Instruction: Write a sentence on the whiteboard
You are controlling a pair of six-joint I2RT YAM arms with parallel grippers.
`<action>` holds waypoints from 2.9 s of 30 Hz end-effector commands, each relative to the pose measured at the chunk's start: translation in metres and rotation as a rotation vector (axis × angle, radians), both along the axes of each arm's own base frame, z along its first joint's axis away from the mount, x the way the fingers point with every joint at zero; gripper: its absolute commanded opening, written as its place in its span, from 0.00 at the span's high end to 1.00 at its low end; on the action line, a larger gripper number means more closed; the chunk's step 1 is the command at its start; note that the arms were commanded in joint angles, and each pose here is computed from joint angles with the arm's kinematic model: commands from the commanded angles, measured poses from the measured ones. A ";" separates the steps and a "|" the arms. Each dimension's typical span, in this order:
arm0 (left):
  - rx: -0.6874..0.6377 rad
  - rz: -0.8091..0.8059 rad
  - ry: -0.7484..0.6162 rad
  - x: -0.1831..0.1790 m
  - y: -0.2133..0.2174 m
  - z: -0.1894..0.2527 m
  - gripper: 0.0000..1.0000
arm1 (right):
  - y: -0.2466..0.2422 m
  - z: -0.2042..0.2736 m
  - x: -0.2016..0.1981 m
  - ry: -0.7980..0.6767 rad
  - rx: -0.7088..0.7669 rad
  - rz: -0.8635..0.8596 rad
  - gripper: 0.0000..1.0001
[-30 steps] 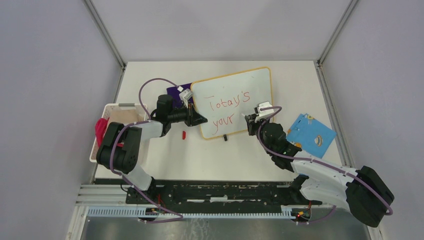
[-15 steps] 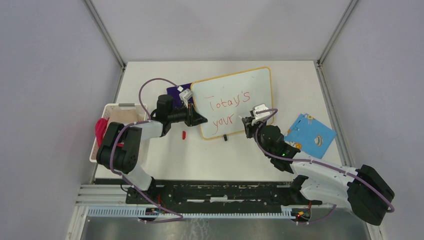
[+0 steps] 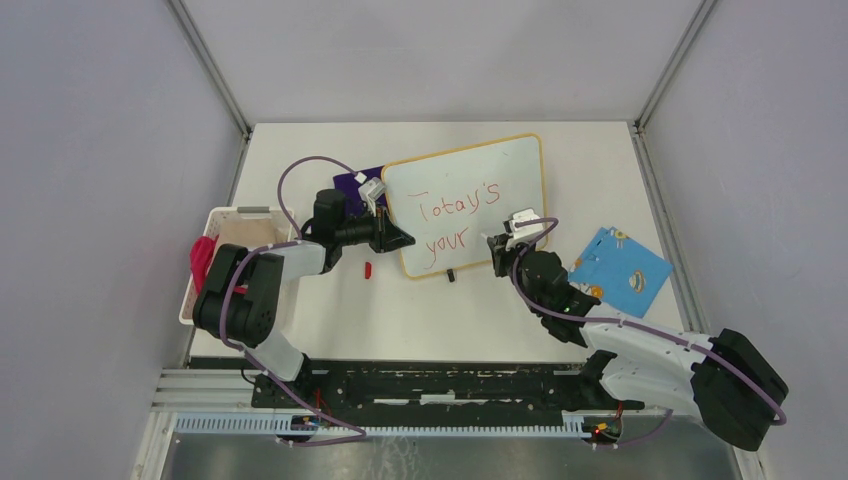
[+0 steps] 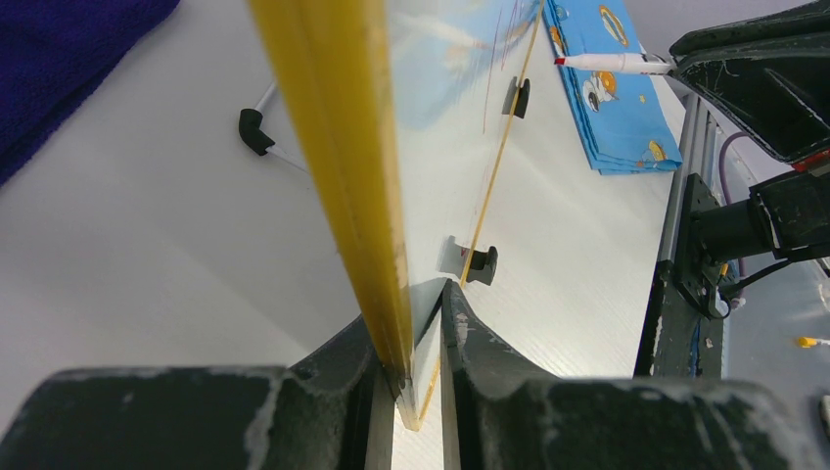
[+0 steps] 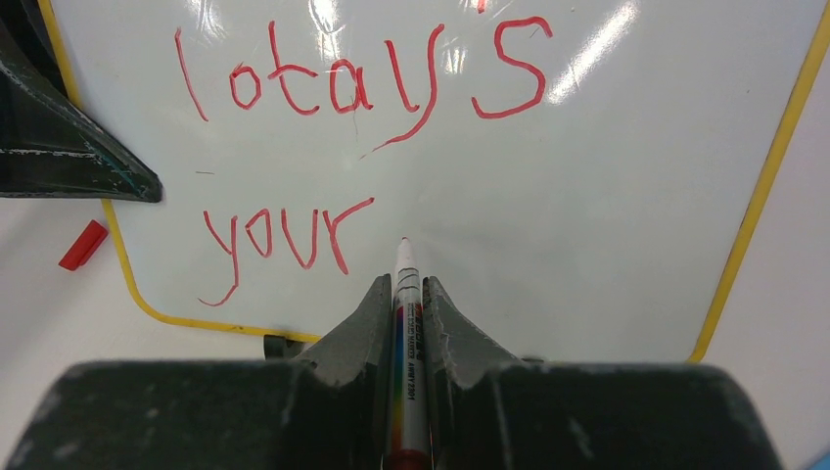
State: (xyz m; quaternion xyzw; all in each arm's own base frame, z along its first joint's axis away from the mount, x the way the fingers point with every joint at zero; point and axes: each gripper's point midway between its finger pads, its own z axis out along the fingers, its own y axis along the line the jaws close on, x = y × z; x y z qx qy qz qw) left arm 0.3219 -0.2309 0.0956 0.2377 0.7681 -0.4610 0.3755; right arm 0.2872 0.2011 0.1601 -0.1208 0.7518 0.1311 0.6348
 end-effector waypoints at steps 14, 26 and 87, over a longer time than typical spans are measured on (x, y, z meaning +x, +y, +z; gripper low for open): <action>0.192 0.086 0.079 -0.003 0.018 -0.059 0.98 | 0.001 0.009 0.009 -0.021 0.037 -0.027 1.00; 0.192 0.084 0.078 -0.003 0.018 -0.059 0.98 | -0.001 0.012 0.019 -0.023 0.039 -0.062 1.00; 0.196 0.074 0.077 -0.005 0.016 -0.060 0.98 | 0.001 0.021 0.027 -0.028 0.008 -0.052 1.00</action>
